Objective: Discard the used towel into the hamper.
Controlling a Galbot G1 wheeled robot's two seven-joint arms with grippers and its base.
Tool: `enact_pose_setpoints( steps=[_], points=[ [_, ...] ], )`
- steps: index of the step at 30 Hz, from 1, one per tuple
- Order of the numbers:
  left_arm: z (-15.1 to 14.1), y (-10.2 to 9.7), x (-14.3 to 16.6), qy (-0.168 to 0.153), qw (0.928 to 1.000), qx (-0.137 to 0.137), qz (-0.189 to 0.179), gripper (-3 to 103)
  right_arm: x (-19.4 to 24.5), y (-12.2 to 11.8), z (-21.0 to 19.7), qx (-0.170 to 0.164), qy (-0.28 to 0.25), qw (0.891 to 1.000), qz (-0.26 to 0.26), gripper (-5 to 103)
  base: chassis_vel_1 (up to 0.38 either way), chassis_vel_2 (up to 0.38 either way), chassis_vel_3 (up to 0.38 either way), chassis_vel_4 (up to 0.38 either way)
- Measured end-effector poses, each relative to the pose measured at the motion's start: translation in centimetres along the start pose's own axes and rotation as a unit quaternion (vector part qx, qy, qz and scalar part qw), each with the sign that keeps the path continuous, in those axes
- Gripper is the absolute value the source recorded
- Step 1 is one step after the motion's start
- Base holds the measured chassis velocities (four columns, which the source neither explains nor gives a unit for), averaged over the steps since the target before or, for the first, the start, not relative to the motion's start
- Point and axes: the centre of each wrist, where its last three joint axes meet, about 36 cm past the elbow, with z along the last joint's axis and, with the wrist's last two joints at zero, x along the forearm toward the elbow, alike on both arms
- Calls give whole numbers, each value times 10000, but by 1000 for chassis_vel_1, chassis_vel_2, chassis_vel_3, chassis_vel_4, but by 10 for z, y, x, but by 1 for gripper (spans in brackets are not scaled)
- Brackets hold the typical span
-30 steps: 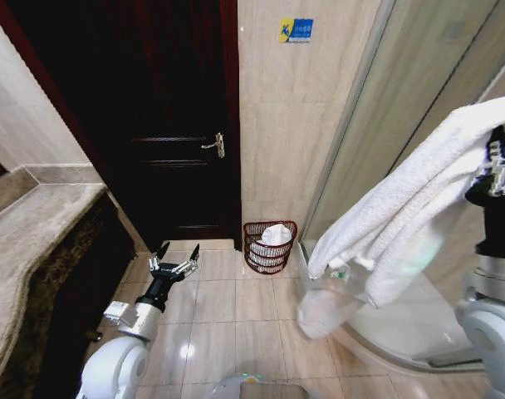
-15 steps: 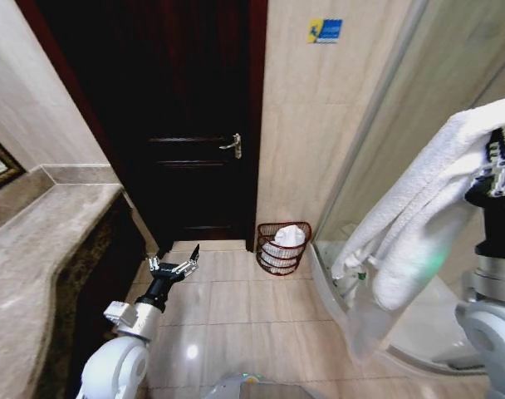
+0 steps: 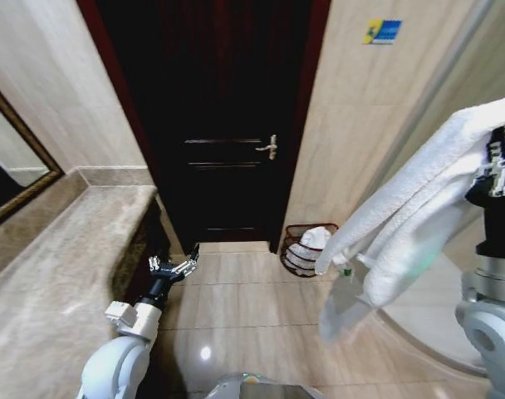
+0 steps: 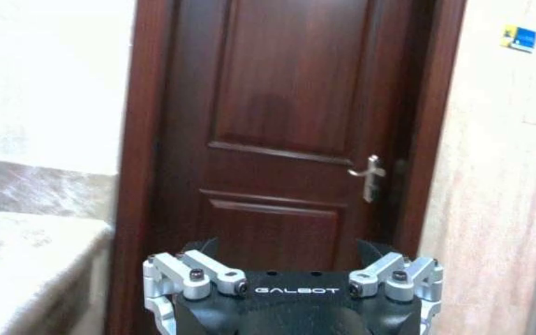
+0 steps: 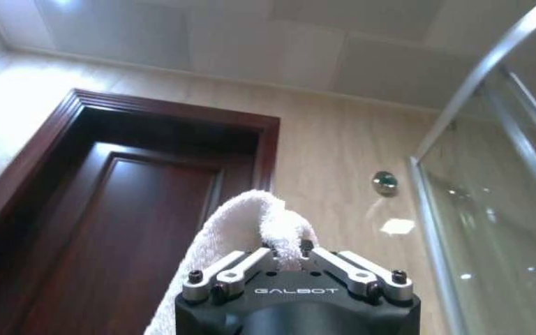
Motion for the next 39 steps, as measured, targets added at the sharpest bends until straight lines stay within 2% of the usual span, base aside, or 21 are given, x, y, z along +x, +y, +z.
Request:
enact_pose_setpoints(
  steps=[9,39],
  points=[
    [0,0,0,1,10000,-1,-2,99,0,0,0,-1,1,10000,-2,3,201,159,-148,-170],
    [0,0,0,0,10000,1,0,99,0,0,0,0,1,10000,1,3,-15,-12,17,8]
  ],
)
